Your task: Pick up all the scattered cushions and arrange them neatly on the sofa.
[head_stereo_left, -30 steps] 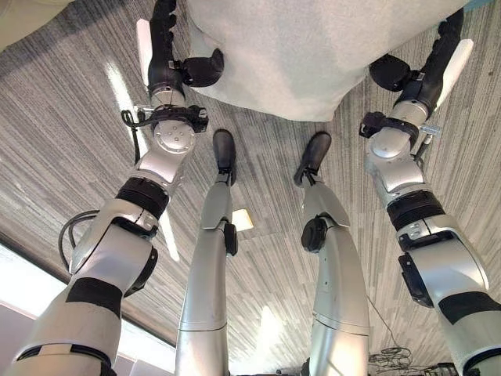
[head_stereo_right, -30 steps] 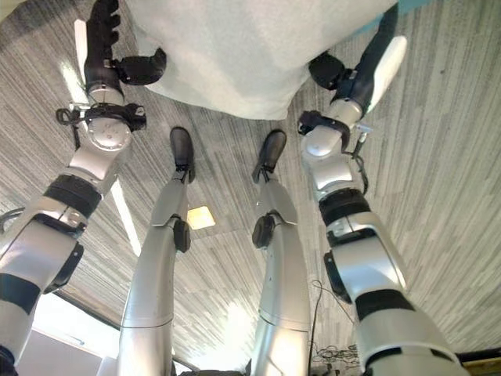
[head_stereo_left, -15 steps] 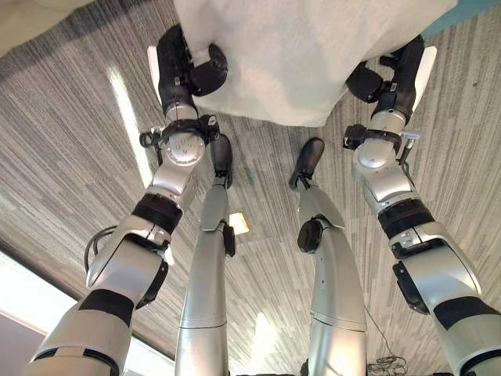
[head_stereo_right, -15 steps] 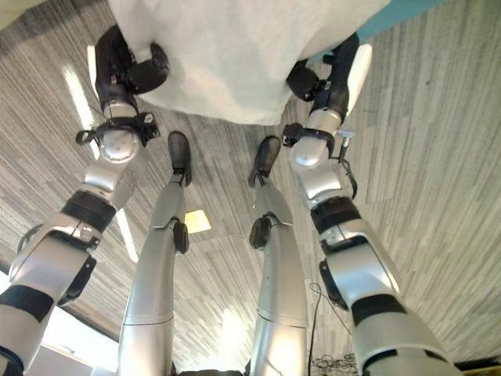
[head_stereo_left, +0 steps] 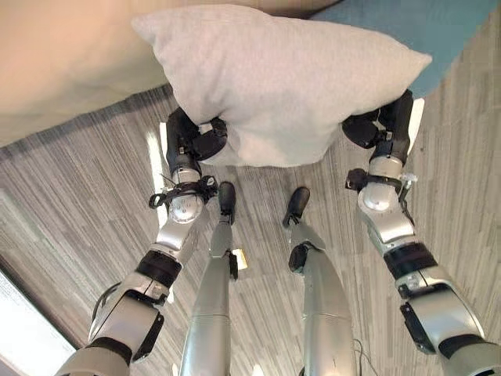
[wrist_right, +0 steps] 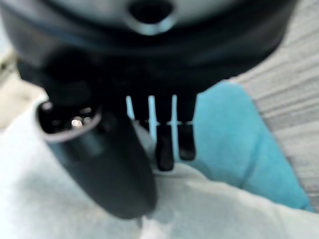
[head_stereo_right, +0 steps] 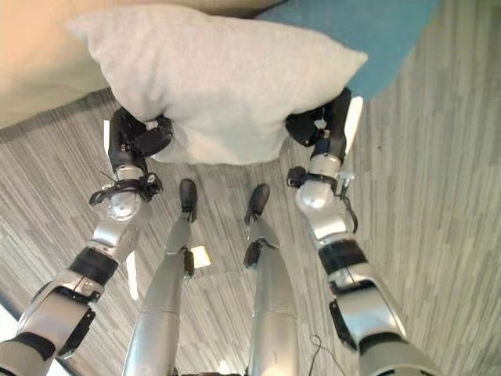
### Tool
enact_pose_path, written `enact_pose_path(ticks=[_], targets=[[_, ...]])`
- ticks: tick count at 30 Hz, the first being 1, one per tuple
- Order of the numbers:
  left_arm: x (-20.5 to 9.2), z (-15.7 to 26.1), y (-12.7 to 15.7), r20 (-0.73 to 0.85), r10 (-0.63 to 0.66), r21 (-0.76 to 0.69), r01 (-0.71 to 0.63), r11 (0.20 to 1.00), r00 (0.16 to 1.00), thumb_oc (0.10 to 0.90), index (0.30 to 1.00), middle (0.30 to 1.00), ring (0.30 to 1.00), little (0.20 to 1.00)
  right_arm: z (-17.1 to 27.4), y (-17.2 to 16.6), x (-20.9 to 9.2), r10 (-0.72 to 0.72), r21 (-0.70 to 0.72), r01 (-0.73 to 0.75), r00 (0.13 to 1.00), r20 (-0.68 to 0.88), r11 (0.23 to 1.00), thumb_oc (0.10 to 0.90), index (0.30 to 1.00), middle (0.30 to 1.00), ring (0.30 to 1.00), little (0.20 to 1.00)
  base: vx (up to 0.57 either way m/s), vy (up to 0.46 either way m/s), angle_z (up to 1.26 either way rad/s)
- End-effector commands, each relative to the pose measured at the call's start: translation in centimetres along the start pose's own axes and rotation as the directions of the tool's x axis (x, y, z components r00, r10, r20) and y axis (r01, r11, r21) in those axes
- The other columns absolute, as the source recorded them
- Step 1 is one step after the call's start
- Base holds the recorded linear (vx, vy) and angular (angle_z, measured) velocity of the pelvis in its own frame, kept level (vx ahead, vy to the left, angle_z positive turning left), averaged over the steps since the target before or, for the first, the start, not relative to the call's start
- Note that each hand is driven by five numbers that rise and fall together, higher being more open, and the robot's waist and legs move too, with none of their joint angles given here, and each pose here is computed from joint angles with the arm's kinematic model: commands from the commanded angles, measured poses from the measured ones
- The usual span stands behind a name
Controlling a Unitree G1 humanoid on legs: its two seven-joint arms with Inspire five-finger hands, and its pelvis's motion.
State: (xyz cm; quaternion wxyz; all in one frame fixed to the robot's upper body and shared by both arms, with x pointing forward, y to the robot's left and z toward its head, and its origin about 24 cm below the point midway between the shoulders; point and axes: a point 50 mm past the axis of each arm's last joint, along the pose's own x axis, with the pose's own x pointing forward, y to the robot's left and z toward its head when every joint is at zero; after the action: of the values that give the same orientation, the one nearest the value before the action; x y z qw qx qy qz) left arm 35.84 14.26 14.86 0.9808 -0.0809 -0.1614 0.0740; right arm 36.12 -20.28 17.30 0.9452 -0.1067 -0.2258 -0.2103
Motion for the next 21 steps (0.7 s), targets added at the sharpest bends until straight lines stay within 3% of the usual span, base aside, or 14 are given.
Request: enact_pose_path(ticks=[1,2,6,14,21], targets=[[-2.6,1.9,-5.7,0.175,-0.268,-0.092,0.287,0.954,0.947,0.400,0.300,0.300,0.300,0.300,0.8,2.9,-3.7,0.181,0.075,-0.191,0.977,0.114,0.979,0.400,0.300,0.300,0.300,0.300,-0.04,-0.005,-0.03],[-4.0,0.2,-5.2,0.110,-0.281,-0.120,0.293,0.948,0.954,0.400,0.300,0.300,0.300,0.300,-0.9,2.6,-5.7,0.207,0.097,-0.210,0.978,0.043,0.973,0.400,0.300,0.300,0.300,0.300,0.00,0.000,0.00],[-6.7,-2.8,-3.4,-0.016,-0.287,-0.145,0.282,0.948,0.958,0.400,0.300,0.300,0.300,0.300,-3.6,1.5,-9.3,0.263,0.101,-0.255,0.962,-0.075,0.962,0.400,0.300,0.300,0.300,0.300,0.05,-0.016,0.01],[-10.9,-6.6,0.3,-0.205,-0.252,-0.116,0.232,0.966,0.946,0.400,0.300,0.300,0.300,0.300,-6.2,-0.8,-13.6,0.335,0.031,-0.336,0.920,-0.202,0.941,0.400,0.300,0.300,0.300,0.300,0.11,-0.020,-0.03],[-13.3,-8.0,2.0,-0.293,-0.217,-0.121,0.189,0.975,0.931,0.400,0.300,0.300,0.300,0.300,-7.6,-3.5,-15.8,0.305,0.005,-0.318,0.906,-0.293,0.948,0.400,0.300,0.300,0.300,0.300,0.11,-0.056,0.28]])
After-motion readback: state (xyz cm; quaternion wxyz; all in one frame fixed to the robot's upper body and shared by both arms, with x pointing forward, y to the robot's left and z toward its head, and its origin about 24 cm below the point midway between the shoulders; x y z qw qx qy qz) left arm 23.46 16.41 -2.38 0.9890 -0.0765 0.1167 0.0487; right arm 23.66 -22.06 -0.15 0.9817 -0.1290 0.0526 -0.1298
